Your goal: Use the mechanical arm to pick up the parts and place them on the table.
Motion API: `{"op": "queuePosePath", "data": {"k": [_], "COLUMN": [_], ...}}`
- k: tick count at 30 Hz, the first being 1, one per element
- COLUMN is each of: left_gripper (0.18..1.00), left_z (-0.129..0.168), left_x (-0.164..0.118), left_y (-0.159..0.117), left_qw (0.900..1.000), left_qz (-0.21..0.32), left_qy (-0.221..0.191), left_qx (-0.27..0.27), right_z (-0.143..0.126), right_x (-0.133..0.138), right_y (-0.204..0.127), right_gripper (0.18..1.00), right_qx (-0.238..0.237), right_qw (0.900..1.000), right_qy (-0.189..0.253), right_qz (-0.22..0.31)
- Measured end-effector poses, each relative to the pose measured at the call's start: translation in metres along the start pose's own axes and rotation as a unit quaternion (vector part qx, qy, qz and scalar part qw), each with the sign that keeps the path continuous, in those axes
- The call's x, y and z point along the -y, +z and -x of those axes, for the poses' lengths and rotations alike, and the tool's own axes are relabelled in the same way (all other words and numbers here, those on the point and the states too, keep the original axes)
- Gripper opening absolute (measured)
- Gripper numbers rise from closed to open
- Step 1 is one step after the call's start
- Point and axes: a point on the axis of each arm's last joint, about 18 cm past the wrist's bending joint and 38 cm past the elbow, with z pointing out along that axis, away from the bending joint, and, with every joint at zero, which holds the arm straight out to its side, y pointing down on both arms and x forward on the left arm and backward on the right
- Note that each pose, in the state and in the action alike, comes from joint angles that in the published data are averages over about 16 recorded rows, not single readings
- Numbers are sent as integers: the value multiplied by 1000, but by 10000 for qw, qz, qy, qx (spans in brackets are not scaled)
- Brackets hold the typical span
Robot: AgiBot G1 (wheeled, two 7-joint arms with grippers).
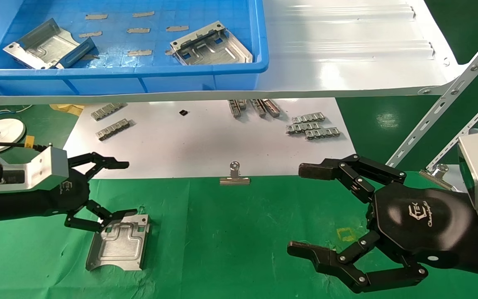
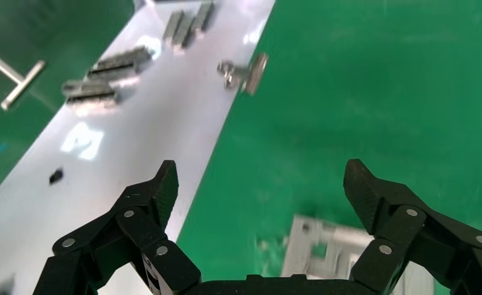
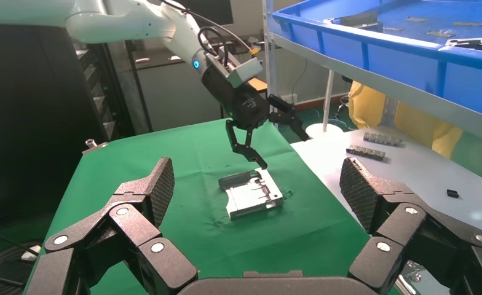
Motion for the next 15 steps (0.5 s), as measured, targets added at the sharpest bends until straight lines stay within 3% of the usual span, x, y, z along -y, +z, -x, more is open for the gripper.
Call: {"op": "queuePosePath", "data": {"k": [15], "left_gripper": [1001], "left_z": [-18], "left_x": [29], "left_y": [6], "left_qw": [9964], "left_qz": [-766], "left_qy": [-366], "left_qx": [-83], "right_z": [0], "right_x": [0], "right_y": [0], "right_gripper": [1000], "right_qx": [0], "right_qw": [10000], "right_qy": [0], "right_qz": [0]}}
